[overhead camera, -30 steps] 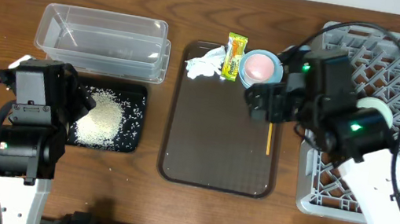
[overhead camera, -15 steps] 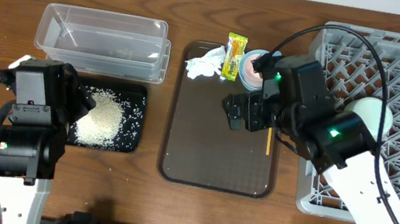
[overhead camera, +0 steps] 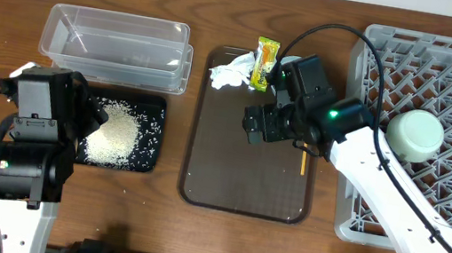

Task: Sort waste into correct bins and load items into the dishwasher rack

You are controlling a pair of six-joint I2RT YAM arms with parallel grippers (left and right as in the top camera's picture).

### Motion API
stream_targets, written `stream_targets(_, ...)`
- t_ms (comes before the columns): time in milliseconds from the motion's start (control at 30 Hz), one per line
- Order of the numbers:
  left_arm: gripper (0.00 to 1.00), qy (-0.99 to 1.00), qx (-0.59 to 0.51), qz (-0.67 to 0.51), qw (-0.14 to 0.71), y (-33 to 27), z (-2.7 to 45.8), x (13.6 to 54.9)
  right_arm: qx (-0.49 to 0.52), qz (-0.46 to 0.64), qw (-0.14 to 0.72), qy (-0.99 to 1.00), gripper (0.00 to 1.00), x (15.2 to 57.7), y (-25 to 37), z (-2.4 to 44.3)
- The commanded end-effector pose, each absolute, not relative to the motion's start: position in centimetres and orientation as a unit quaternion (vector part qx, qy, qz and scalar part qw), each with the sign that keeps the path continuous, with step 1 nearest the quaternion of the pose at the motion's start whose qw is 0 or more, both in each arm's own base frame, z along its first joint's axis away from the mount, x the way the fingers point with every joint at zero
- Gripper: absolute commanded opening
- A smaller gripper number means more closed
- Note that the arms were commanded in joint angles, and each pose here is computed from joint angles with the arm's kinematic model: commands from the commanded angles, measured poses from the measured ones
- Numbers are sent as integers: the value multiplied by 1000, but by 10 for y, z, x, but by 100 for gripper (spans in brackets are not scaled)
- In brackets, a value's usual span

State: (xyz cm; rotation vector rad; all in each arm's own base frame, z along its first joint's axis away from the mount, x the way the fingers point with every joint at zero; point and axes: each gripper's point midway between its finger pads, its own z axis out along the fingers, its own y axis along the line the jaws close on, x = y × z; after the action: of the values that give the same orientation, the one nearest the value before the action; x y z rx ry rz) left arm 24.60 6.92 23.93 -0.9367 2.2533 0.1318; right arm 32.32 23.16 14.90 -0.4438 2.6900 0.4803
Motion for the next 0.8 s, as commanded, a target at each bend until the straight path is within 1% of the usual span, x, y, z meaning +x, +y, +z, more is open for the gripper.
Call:
stream_targets(0,88,864,-360,53,346,71,244,246,-165,191,184,950,99,318,241,154)
stream_targets(767,88,865,-360,54,346,71,244,246,-165,190,181,951,99,317,240,154)
